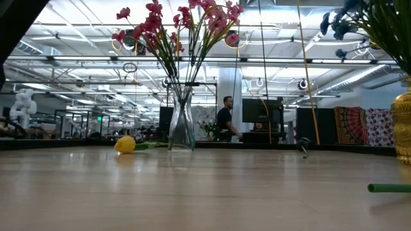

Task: Sort flowers into vase by color
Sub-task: Put the bottom black flower into the yellow vase

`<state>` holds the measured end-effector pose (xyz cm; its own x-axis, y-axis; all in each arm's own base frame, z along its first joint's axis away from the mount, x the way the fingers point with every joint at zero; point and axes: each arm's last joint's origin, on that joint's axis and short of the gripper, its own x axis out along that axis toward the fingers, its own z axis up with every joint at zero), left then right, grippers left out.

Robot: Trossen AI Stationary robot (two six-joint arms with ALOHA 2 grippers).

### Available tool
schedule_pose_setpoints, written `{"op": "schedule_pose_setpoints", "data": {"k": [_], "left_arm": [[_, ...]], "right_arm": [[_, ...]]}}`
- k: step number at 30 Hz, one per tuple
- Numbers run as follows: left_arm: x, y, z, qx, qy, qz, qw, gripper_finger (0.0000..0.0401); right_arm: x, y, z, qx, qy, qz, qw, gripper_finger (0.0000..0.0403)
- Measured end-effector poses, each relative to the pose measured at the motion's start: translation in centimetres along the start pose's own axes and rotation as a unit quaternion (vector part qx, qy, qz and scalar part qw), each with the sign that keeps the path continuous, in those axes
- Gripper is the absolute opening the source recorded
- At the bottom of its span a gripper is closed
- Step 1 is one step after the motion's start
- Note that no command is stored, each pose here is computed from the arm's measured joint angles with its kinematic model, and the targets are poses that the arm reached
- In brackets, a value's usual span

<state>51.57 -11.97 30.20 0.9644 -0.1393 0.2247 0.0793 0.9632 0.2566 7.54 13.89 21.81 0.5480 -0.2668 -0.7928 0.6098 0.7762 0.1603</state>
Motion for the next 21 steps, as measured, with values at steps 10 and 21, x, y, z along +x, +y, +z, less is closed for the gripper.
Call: {"op": "schedule_pose_setpoints", "data": {"k": [10, 21], "left_arm": [[0.0, 0.2, -0.1, 0.001, 0.000, 0.002, 1.000, 0.0011], [0.0, 0.2, 0.0, 0.001, -0.001, 0.003, 1.000, 0.0011]], "right_arm": [[0.4, -0.4, 0.4, 0.004, 0.021, -0.040, 0.999, 0.0153], [1.8, -0.9, 0.7, -0.015, -0.018, -0.057, 0.998, 0.0153]]}}
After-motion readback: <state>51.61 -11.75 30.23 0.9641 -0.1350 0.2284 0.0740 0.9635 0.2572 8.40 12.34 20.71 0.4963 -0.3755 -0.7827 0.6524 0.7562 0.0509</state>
